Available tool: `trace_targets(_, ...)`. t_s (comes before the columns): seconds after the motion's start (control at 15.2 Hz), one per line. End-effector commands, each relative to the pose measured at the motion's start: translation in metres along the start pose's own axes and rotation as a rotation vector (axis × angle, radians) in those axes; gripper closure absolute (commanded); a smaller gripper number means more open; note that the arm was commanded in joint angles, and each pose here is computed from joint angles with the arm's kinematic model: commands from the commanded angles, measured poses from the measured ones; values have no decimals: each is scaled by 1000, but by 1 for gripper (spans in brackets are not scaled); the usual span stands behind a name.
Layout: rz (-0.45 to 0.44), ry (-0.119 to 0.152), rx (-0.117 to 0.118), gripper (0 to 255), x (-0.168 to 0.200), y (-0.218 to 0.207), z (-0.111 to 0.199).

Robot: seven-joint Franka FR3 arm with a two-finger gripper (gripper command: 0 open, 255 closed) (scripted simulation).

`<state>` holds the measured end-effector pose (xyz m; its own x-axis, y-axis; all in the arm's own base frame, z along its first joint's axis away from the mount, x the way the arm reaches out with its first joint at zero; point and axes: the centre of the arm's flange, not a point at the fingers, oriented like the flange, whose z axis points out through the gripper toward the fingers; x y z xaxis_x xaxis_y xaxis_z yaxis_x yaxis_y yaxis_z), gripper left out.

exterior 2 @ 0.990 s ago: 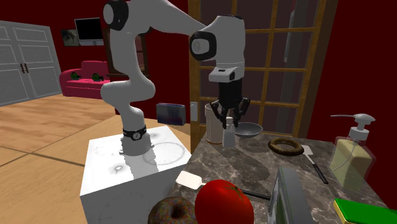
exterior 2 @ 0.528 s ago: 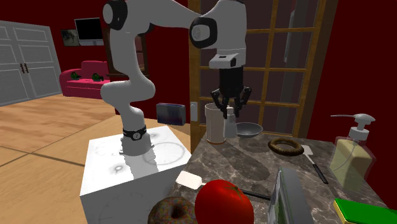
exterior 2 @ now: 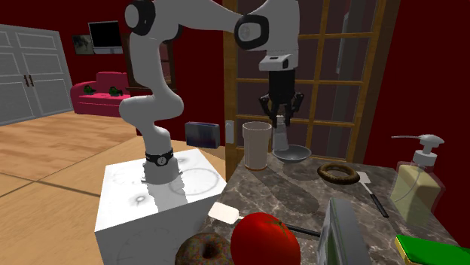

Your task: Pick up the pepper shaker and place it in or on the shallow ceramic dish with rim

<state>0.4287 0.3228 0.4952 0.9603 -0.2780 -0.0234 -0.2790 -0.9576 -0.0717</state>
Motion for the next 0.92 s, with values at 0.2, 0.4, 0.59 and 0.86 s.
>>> trace_targets(0.2,3,0,0,255,-48,-46,-6)
trace_targets(0.4,3,0,0,255,-77,-73,-10)
trace_targets(0.59,3,0,0,255,-106,-100,-14)
trace_targets(0.86,3,0,0,255,-127,-120,-6)
